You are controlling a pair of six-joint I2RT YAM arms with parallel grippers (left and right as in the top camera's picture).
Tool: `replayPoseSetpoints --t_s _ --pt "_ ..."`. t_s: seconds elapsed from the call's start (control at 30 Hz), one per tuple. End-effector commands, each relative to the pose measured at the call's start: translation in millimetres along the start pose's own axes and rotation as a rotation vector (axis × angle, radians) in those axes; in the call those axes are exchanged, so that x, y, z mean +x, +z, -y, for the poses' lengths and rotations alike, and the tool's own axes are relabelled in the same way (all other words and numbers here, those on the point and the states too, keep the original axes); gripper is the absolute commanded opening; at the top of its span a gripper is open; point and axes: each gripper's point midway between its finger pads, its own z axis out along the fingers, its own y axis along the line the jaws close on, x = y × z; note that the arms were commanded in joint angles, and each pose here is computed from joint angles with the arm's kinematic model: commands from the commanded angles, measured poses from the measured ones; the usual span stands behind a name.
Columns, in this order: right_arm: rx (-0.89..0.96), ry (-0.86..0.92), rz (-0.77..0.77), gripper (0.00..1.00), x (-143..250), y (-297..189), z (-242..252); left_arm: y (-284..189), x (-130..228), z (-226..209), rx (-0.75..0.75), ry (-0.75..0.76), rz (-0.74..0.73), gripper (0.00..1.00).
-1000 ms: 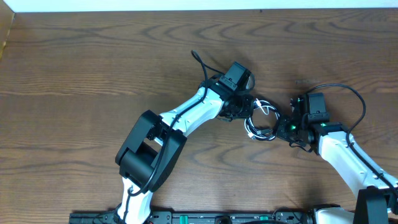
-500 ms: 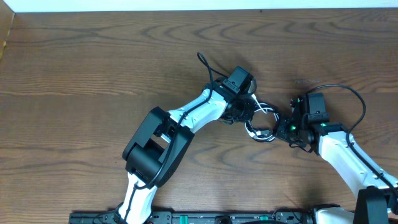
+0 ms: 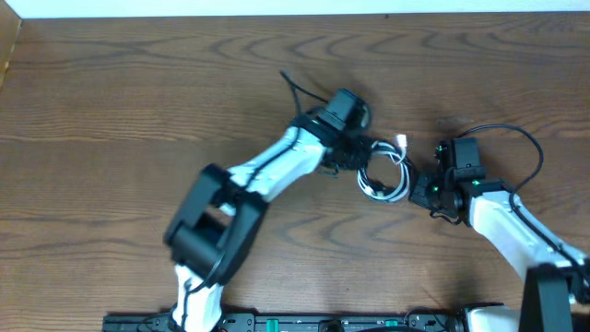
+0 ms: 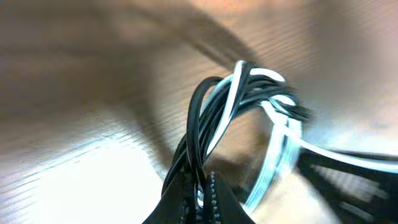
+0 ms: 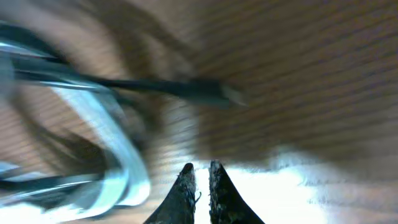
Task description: Untangle cables
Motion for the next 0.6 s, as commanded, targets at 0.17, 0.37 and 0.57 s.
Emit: replayPoseSetpoints --t_s 0.17,0.37,0.57 --pt "-0.105 -0.065 -0.113 0.04 17 26 -15 -88 0 75 0.410 0.199 -0.005 0.07" --pt "-0.390 -0.233 -0.119 0.15 14 -6 -69 -104 -1 69 0.510 0.196 -0.024 0.06" --pt "-0.393 -0.182 0.018 0.24 -18 -51 -77 -91 -19 16 0.234 0.131 0.048 0.07"
